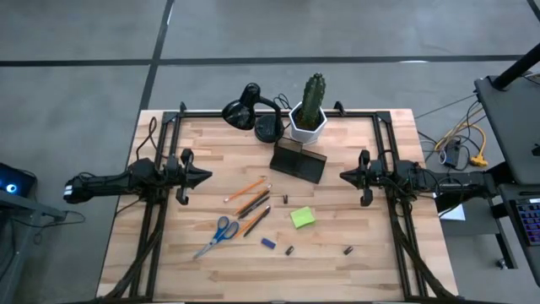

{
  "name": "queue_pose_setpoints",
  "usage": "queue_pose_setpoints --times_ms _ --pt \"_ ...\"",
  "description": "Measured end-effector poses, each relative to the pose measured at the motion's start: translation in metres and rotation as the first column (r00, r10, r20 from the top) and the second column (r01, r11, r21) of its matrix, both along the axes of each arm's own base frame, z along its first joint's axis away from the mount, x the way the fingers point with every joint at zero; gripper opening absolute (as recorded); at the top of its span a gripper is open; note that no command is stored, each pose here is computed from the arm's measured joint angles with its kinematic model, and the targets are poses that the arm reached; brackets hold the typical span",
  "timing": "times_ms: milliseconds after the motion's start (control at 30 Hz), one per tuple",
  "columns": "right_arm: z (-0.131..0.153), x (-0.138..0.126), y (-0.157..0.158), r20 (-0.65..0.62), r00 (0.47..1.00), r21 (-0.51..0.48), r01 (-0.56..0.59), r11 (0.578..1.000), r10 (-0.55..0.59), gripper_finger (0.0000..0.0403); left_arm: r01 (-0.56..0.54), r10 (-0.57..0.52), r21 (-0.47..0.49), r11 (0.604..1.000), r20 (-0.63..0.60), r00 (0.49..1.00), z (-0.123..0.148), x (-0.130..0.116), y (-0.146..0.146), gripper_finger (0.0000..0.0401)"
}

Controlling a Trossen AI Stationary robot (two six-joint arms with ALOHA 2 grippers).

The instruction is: Pick and place office supplies into organizer

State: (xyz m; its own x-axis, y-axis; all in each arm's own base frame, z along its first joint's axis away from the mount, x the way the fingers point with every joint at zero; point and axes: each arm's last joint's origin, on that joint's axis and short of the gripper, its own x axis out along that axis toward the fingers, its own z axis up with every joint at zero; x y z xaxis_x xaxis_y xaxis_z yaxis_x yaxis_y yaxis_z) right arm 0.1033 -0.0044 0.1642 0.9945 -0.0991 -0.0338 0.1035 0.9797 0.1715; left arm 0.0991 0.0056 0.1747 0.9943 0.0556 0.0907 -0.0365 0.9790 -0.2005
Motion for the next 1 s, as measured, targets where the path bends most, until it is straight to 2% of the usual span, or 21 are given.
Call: queue_pose_setpoints --times_ms 567,700,900,1000 --pt "0.0000 0.0000 0.0000 0.000 1.000 -0.002 0.000 1.000 0.000 0.0009 -0.003 0.003 0.009 1.000 0.000 1.000 0.0000 0.0000 0.0001 0.0000" --pt "0.0000 0.0000 0.0000 0.000 1.000 -0.002 0.000 1.000 0.000 0.0009 -0.126 0.128 0.152 0.980 -0.008 0.992 0.0000 -0.0004 0.0034 0.0000" --pt "0.0001 0.0000 0.0000 0.000 1.000 -0.001 0.000 1.000 0.000 0.0009 -0.137 0.151 0.349 0.927 -0.014 0.988 0.0001 -0.0004 0.0034 0.0000" --pt "0.0000 0.0000 0.0000 0.000 1.000 -0.001 0.000 1.000 0.000 0.0008 -0.137 0.153 0.372 0.918 -0.015 0.988 0.0000 -0.0004 0.0034 0.0000"
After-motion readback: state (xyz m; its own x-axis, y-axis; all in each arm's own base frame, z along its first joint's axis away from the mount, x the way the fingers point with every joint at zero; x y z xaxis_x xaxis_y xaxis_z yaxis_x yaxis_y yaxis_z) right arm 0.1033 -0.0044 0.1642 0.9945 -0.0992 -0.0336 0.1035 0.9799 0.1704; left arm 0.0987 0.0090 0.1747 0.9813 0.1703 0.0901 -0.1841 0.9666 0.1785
